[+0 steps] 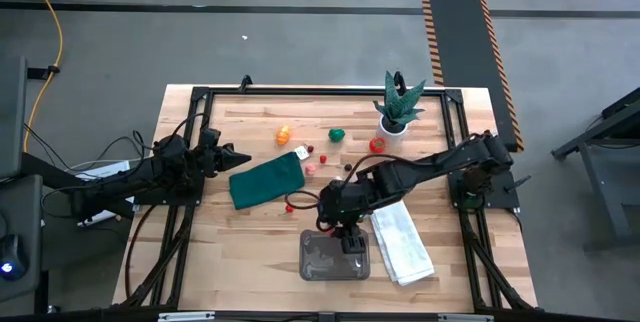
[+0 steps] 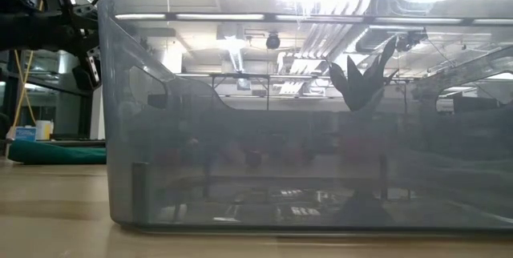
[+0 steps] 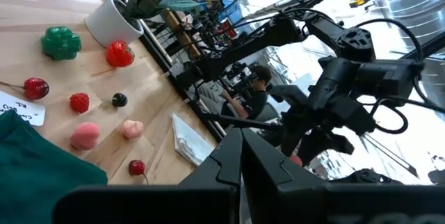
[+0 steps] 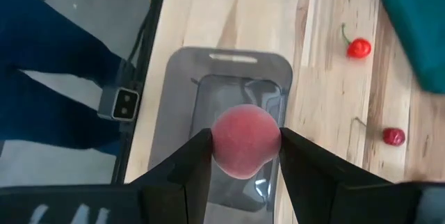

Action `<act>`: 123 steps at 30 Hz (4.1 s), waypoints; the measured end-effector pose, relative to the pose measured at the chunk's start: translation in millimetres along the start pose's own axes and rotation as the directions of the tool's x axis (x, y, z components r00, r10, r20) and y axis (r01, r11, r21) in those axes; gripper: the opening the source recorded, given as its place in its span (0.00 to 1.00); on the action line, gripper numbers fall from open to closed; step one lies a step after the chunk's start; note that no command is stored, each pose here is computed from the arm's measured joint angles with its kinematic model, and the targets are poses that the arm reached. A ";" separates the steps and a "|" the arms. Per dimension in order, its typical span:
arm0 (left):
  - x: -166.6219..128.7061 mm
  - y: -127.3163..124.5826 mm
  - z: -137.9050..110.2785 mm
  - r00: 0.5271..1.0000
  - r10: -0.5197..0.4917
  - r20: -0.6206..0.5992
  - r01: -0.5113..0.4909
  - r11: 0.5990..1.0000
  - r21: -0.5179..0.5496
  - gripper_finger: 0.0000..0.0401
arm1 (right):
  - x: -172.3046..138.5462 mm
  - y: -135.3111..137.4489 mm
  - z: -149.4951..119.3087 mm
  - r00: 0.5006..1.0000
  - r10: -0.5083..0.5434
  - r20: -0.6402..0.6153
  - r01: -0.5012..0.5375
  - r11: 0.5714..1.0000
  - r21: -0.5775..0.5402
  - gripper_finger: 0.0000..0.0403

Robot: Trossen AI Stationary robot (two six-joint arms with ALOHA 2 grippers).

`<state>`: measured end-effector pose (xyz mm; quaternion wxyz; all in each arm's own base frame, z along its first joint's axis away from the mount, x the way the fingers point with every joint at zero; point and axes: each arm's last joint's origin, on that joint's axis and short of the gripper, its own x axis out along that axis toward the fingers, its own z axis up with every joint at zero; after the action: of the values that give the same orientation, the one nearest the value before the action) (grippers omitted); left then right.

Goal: Pick and placing Produce into tupperware
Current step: Put the right pink peach into the black bin, then put the bottom red cherry into the black bin

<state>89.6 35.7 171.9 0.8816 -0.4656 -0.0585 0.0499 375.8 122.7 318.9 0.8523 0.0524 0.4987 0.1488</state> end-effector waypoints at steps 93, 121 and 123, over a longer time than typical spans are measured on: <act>-0.1 -1.3 -1.3 0.998 -0.038 -0.051 0.040 0.999 0.031 0.00 | 144.5 -14.0 -6.4 0.995 0.001 -0.100 -0.015 0.989 -0.146 0.36; -0.1 -1.4 -1.4 0.998 -0.040 -0.054 0.042 0.999 0.031 0.00 | 158.0 -18.5 -12.1 0.989 0.026 -0.146 -0.041 0.994 -0.097 0.48; -0.1 -1.4 -1.4 0.998 -0.040 -0.053 0.042 0.999 0.030 0.00 | 158.0 -18.5 -12.3 0.989 0.026 -0.148 -0.040 0.995 -0.096 0.50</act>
<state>89.8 33.8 172.3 0.8910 -0.4515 -0.0439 0.0204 441.3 152.7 176.6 0.8125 0.0073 0.5508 0.1909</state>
